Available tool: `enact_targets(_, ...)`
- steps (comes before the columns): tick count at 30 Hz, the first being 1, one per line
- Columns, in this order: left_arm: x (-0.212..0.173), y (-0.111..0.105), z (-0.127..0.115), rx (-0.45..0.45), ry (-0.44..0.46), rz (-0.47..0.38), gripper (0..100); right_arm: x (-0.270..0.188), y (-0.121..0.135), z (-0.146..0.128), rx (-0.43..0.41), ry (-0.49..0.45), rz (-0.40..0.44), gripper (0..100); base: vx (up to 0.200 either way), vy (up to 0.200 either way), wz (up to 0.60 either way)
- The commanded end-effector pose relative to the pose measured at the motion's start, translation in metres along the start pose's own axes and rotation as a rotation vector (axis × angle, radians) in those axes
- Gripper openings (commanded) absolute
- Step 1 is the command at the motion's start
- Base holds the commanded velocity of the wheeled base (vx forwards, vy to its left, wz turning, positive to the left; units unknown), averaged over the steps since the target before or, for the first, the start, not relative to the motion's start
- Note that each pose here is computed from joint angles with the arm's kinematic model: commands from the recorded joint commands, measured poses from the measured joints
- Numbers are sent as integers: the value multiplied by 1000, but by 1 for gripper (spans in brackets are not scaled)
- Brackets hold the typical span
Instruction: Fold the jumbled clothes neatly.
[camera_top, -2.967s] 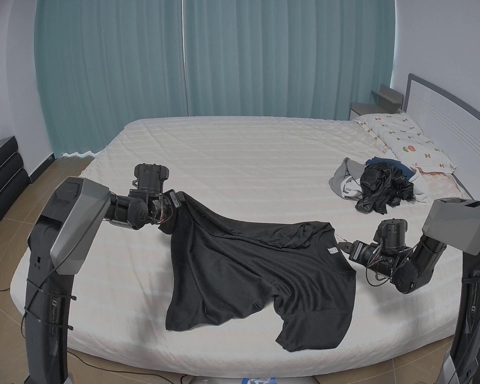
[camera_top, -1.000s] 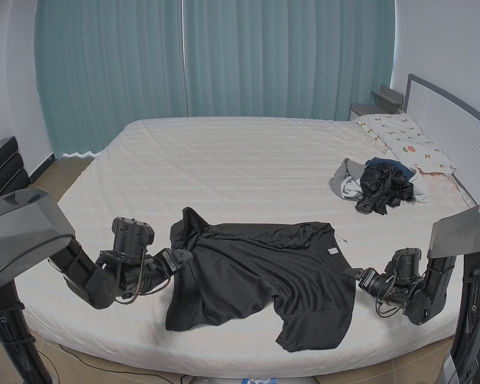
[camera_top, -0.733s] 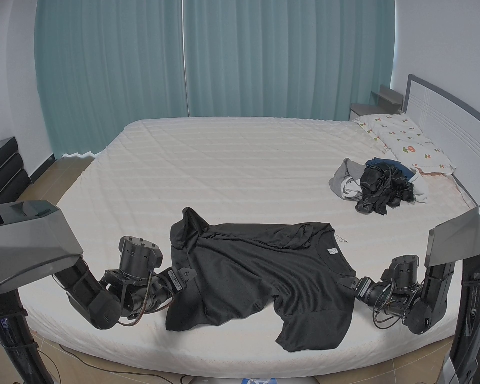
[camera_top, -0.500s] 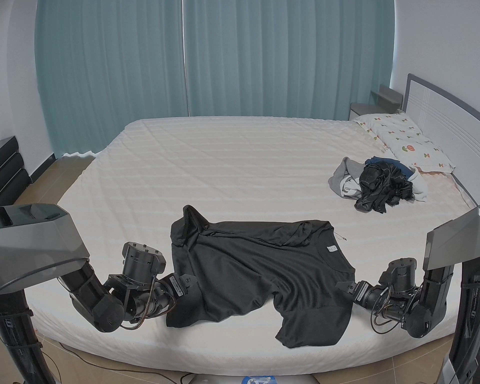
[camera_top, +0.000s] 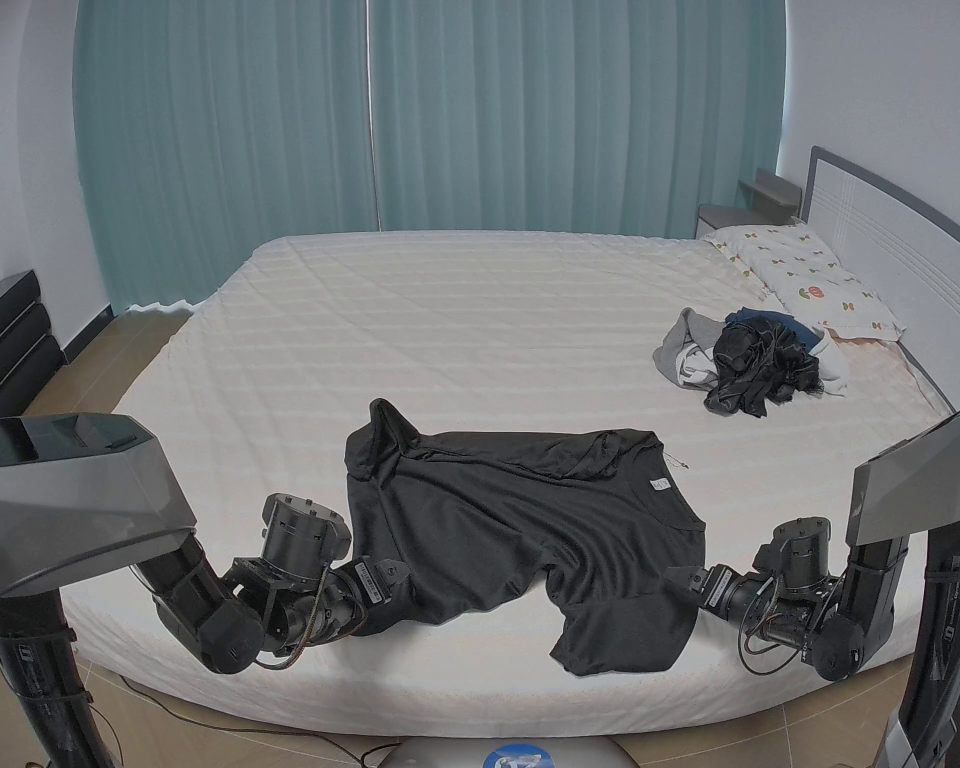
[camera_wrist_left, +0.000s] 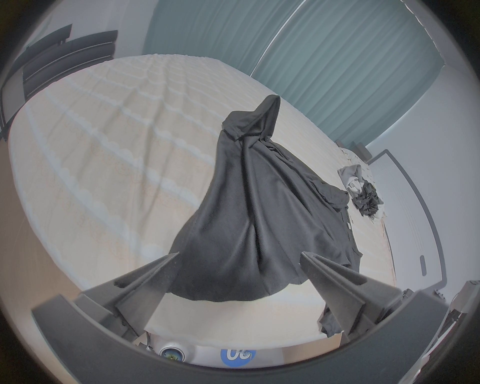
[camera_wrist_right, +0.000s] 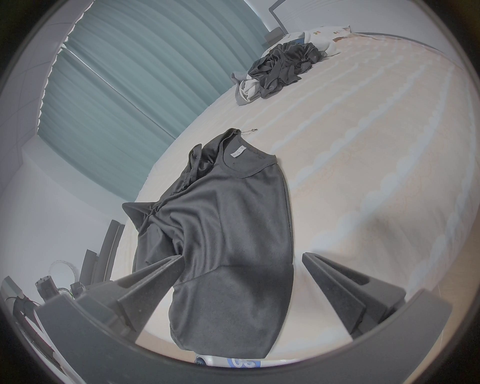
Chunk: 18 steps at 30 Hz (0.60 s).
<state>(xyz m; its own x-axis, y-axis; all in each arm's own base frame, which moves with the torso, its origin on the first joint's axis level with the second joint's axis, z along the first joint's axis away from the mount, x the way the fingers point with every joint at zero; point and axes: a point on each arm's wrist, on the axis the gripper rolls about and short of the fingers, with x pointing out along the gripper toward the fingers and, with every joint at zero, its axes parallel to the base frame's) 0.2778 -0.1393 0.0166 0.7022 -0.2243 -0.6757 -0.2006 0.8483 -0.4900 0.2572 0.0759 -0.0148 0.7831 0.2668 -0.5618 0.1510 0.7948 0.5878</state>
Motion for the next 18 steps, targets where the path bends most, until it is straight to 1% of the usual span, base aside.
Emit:
enact_targets(1,2,-1,-3,6,3,2,100,-3,5,-6,-15,20,12,100,0,-200,0)
enact_targets(7,0,0,-3,14,1,8,100,-4,4,-7,-18,25,8,100,0,-200,0)
enact_targets(8,-1,0,-4,17,-2,13,100,-4,4,-8,-19,26,9,100,0,0,0)
enact_targets(9,-1,0,-3,20,-24,28,100,-6,8,-10,-28,33,18,100,0,0,0)
enact_targets(13,-1,1,-4,40,-29,48,100,-9,13,-14,-42,40,29,100,0,0,0)
enact_targets(16,-2,12,-11,115,2,101,100,-8,13,-17,-45,49,27,100,0,0,0)
enact_targets(18,-6,22,-16,198,6,156,100,-8,13,-18,-43,55,29,100,0,0,0)
